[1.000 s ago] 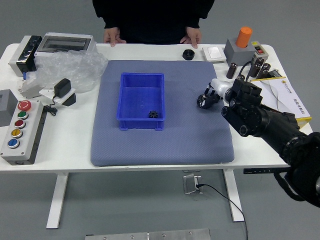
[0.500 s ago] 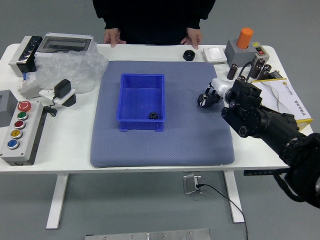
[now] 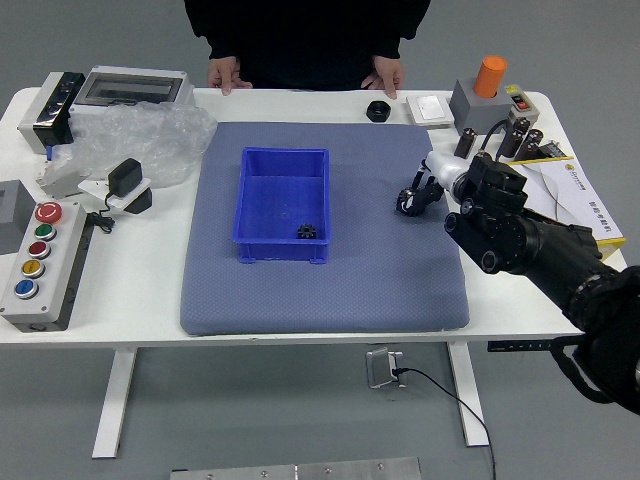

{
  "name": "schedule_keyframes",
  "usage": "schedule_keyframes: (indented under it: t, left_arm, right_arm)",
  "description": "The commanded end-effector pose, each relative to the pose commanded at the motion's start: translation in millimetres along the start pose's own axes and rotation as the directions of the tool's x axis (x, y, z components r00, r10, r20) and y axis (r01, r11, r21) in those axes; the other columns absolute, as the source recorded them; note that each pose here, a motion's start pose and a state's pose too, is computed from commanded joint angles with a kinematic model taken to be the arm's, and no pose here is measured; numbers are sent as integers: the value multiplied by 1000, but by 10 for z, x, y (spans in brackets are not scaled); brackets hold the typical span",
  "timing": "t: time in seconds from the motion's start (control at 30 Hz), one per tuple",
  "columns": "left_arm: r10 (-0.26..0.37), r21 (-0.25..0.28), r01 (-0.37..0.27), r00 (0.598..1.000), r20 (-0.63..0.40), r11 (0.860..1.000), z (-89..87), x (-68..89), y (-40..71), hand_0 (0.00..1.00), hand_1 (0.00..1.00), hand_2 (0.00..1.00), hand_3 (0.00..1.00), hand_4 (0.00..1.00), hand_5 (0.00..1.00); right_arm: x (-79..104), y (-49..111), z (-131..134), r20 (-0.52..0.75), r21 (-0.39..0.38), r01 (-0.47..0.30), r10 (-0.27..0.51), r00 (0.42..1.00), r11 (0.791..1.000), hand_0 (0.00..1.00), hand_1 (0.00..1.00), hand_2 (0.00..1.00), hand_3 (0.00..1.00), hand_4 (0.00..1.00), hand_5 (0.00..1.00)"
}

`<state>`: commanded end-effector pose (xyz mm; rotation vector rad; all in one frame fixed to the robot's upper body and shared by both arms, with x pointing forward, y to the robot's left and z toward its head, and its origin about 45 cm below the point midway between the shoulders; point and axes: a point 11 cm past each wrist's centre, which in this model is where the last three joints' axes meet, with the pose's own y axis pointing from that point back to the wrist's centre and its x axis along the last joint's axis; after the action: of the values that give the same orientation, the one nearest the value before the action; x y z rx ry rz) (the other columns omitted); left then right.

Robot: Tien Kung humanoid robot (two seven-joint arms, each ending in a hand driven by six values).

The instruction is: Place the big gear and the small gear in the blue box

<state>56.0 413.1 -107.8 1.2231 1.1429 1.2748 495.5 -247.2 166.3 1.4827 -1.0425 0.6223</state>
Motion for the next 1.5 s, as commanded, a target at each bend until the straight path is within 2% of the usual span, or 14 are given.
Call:
schedule_keyframes:
  t: [0.2,0.57,0.6,0.77,0.8,0.97,1.0,1.17,1.2,1.37,1.4,1.5]
  left_arm:
    - [1,1,-1,1000,-1,1000,-8,8,1,876,830,831,876,803,329]
    - [2,2,-2,1000,-3,1000,-15,10,1,876,830,832,875,803,329]
    - [2,2,-2,1000,-3,1000,-16,10,1,875,830,832,876,803,329]
    - [2,1,-2,1000,-3,1000,-16,11,1,875,830,832,876,803,329]
    - [2,1,-2,1000,-4,1000,-16,12,1,876,830,832,876,803,329]
    - [5,2,-5,1000,-6,1000,-23,23,3,876,830,832,876,803,329]
    - [5,2,-5,1000,-6,1000,-24,24,3,876,830,832,875,803,330]
    - [6,1,-6,1000,-7,1000,-27,27,3,876,830,832,875,803,330]
    - [6,1,-6,1000,-7,1000,-27,26,3,876,830,832,876,803,329]
    - [6,1,-6,1000,-6,1000,-26,25,3,876,830,832,876,803,329]
    - [6,1,-6,1000,-6,1000,-27,24,3,876,830,832,875,803,329]
    - [5,2,-5,1000,-6,1000,-32,22,2,876,830,832,875,803,329]
  right_arm:
    - [87,18,-49,1,17,-18,18,1000,1000,603,428,437,559,886,76]
    - [93,27,-39,-3,10,4,-4,1000,1000,605,429,438,564,874,59]
    - [88,29,-34,-3,7,14,-14,1000,1000,616,464,507,612,825,150]
    - [98,48,-45,-1,-5,61,-61,998,998,616,464,507,612,825,150]
    - [109,53,-50,-1,-7,68,-68,998,998,579,474,548,644,880,403]
    - [185,91,-99,-13,-14,101,-101,995,995,579,474,548,644,880,403]
    - [197,96,-107,-14,-15,104,-105,994,994,611,526,620,698,923,459]
    - [280,132,-146,-24,-22,121,-121,992,992,611,526,620,698,923,459]
    - [286,137,-149,-27,-24,126,-126,992,992,653,583,673,764,940,485]
    - [271,146,-138,-38,-37,148,-150,988,988,653,583,673,764,940,485]
    - [261,145,-133,-38,-39,151,-152,988,988,713,640,732,808,948,503]
    - [231,136,-114,-39,-42,153,-155,987,987,713,640,732,808,948,503]
